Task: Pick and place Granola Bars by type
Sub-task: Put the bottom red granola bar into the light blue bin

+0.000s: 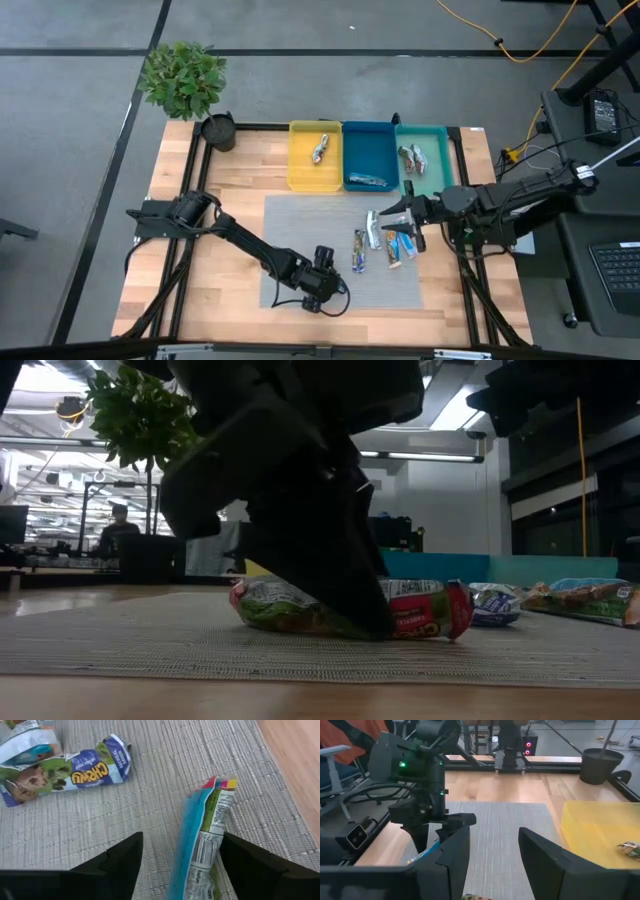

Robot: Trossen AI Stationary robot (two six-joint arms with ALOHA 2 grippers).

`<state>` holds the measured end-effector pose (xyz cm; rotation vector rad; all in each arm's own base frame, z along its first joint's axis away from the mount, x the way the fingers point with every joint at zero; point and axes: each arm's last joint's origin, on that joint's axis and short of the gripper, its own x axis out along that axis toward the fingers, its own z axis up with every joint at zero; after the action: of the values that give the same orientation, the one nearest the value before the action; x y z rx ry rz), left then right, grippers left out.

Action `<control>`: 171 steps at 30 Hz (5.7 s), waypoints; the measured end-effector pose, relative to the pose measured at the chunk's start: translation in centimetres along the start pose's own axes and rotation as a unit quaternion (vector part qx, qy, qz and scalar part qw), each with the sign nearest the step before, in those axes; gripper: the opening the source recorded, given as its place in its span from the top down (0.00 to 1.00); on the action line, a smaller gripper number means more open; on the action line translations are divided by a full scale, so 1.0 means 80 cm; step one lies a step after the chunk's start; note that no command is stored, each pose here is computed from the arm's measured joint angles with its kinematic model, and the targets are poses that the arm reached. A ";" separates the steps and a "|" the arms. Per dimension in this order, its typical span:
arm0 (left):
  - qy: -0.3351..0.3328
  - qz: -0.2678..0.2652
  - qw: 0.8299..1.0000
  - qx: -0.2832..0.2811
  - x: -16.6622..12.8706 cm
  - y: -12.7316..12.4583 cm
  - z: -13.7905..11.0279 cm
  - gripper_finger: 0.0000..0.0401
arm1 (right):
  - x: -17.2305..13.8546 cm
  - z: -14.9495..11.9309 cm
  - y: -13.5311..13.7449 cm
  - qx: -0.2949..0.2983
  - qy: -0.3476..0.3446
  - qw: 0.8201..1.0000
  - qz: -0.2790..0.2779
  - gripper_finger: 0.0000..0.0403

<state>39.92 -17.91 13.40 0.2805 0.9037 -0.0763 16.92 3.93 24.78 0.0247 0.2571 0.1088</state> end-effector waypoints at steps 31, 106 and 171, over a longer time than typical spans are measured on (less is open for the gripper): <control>-0.016 0.005 0.999 0.046 -0.025 -0.008 0.037 0.91 | 0.000 0.000 0.001 -0.032 0.000 0.999 -0.002 0.57; -0.333 0.147 0.928 0.081 -0.246 0.142 0.171 0.95 | 0.072 0.048 0.020 -0.203 -0.257 0.943 0.050 0.22; -0.144 0.162 0.976 0.024 -0.203 0.051 0.085 0.54 | 0.049 0.060 0.001 -0.180 -0.174 0.968 -0.014 0.84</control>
<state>35.85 -16.66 30.96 0.4466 0.5592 0.1610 21.92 4.39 28.43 -0.3191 -0.1166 0.1204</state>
